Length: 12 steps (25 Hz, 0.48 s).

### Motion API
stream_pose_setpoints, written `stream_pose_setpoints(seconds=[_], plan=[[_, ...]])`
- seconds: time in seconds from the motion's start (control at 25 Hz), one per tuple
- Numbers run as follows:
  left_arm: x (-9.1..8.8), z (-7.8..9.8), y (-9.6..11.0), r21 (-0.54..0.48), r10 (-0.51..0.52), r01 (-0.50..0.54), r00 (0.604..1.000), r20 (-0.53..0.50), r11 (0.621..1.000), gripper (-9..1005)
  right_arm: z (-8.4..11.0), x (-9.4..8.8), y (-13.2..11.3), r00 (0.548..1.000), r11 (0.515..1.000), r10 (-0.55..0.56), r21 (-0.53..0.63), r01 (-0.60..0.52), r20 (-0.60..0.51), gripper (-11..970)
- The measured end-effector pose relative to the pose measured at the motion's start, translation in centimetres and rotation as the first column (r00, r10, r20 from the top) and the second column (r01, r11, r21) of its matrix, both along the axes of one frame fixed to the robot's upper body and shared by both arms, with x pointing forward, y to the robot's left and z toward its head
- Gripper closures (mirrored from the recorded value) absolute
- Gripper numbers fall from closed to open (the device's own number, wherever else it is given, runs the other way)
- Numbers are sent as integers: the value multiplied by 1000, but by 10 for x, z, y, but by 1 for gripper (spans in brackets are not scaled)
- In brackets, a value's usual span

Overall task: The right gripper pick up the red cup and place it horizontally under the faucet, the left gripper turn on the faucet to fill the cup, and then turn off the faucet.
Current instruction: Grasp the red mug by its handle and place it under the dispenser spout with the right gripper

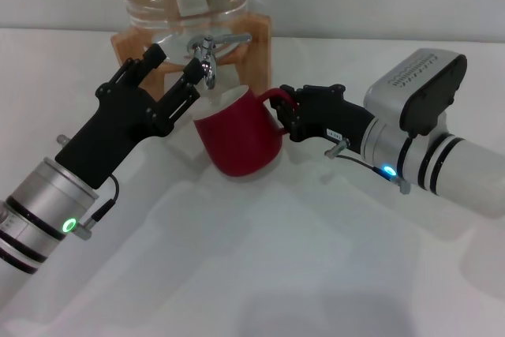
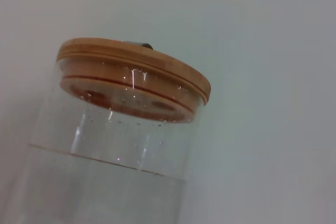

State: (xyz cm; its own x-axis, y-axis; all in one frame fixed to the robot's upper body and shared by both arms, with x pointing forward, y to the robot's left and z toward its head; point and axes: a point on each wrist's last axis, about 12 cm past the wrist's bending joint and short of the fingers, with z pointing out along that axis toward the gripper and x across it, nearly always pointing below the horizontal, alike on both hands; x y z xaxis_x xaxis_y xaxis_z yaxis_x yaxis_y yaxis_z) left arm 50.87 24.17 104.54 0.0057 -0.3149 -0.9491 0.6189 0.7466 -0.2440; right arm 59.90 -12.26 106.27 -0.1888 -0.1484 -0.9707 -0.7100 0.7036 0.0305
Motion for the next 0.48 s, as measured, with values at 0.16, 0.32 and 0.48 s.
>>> stream_pose_setpoints(seconds=[0.16, 0.32, 0.48], plan=[[0, 0, 0, 1, 1, -1, 1000, 1, 1000, 240, 1, 1, 0, 1000, 1000, -5, 3, 5, -4, 796], [0, 0, 0, 2, 1, -1, 1000, -1, 1000, 240, 0, 0, -1, 1000, 1000, -10, 17, 10, -6, 796], [0, 0, 1, 1, 3, -3, 1000, 0, 1000, 239, 1, -1, 0, 1000, 1000, -6, 23, 7, -3, 796]])
